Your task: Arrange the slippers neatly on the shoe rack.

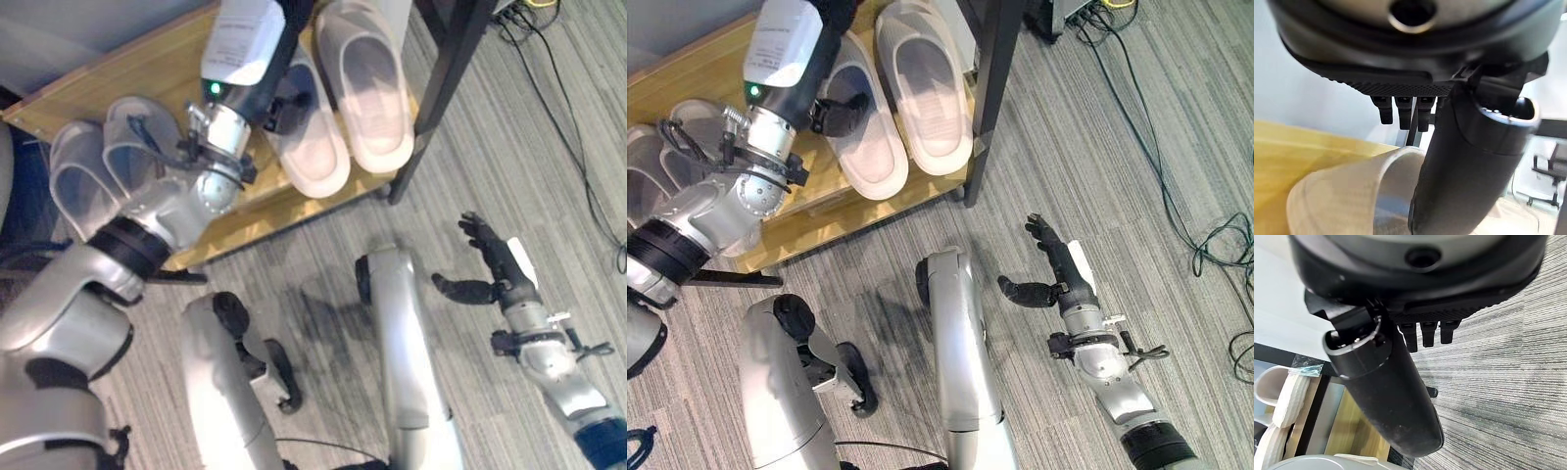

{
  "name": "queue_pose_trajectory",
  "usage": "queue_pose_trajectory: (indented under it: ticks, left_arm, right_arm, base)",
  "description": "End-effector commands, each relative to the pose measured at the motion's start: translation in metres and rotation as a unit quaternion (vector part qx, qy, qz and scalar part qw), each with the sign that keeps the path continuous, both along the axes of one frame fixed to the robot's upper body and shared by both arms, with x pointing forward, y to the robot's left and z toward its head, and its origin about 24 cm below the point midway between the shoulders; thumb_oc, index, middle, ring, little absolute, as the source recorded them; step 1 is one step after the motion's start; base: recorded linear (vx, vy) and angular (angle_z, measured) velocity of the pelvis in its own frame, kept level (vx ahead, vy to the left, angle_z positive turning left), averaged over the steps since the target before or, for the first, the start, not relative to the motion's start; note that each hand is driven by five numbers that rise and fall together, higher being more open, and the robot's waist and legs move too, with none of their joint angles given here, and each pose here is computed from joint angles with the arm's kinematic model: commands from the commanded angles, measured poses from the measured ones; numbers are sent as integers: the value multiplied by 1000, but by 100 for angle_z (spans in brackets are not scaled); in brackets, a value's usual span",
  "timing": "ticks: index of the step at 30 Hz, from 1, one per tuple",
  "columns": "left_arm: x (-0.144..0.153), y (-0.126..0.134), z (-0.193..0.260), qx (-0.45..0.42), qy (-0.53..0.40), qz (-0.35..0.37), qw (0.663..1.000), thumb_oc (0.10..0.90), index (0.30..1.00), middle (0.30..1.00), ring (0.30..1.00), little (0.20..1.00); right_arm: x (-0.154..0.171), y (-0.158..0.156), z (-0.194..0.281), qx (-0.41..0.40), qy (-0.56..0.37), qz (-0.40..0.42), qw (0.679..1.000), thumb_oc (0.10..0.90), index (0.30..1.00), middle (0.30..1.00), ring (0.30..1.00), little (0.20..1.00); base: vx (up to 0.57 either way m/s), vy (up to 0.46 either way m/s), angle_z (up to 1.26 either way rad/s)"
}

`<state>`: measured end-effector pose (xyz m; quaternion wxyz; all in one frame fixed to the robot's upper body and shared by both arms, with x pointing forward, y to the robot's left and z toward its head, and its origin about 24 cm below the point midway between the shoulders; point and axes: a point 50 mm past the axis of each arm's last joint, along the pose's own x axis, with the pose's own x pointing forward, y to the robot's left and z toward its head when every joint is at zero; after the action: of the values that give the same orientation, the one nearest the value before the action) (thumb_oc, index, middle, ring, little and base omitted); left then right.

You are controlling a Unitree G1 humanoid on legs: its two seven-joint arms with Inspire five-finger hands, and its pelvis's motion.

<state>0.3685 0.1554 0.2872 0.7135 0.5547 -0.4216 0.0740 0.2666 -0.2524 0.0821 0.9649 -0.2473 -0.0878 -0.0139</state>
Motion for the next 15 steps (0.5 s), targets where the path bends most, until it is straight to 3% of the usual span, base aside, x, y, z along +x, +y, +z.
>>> queue_pose_trajectory:
  ticks: [1,10,15]
  left_arm:
    - [-24,1,63,-61,-121,-42,990,800,900,900,900,900]
    - [-42,4,60,-95,-133,-89,983,800,900,900,900,900]
    - [-60,7,56,-196,-122,-169,958,800,900,900,900,900]
  right_arm:
    - [0,15,52,5,-131,47,990,800,900,900,900,900]
    - [-3,12,46,7,-120,40,992,800,900,900,900,900]
    - [-6,13,40,5,-114,28,993,800,900,900,900,900]
  base:
    - [-6,-11,3]
    - [-6,-5,4]
    - [-8,-35,4]
